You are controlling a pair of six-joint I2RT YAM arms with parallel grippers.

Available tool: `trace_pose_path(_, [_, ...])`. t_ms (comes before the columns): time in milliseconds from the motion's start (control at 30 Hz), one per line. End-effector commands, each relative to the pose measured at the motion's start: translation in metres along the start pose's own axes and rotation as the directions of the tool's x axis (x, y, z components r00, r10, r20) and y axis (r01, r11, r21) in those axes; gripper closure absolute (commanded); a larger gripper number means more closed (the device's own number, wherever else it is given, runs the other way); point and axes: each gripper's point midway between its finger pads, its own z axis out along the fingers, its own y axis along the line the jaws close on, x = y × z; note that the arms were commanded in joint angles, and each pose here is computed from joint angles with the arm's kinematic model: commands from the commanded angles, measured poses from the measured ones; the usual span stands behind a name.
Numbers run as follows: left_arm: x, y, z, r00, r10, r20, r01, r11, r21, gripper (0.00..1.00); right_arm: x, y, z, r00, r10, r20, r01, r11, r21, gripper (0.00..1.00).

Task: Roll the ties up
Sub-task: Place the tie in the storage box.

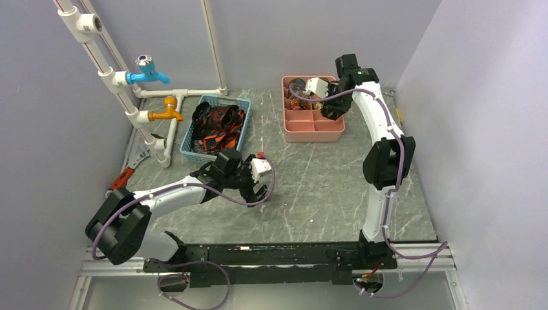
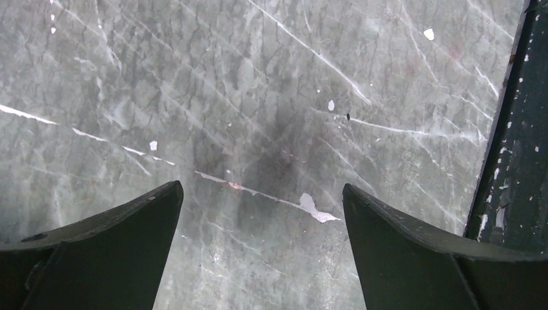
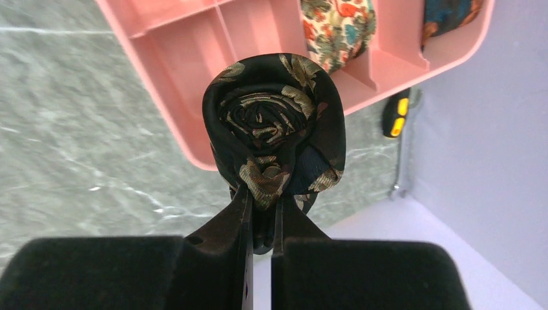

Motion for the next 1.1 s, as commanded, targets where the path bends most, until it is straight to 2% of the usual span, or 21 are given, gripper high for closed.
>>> trace_pose_path(0, [-0.005,0.006,-0.009,1.000,0.004,0.025,-0.003,0.999,-0.043,0.01,0.001,-0.043,0.001,0.987,-0.149,-0.066,0.157,0.979,0.133,1.00])
trace_pose_path(267, [-0.003,0.012,-0.013,0.999,-0.001,0.032,0.003,0.997,-0.071,0.01,0.006,-0.033,0.026,0.964,-0.251,-0.082,0.257,0.964,0.070,1.00])
trace_pose_path(667, [0.000,0.016,-0.018,0.999,-0.018,0.037,0.021,0.996,-0.092,0.01,0.009,-0.012,0.062,0.939,-0.330,-0.095,0.329,0.944,-0.020,1.00])
trace_pose_path(1067, [0.002,0.017,-0.022,0.998,-0.035,0.044,0.039,0.994,-0.102,0.01,0.023,0.000,0.106,0.931,-0.344,-0.120,0.333,0.937,-0.105,1.00])
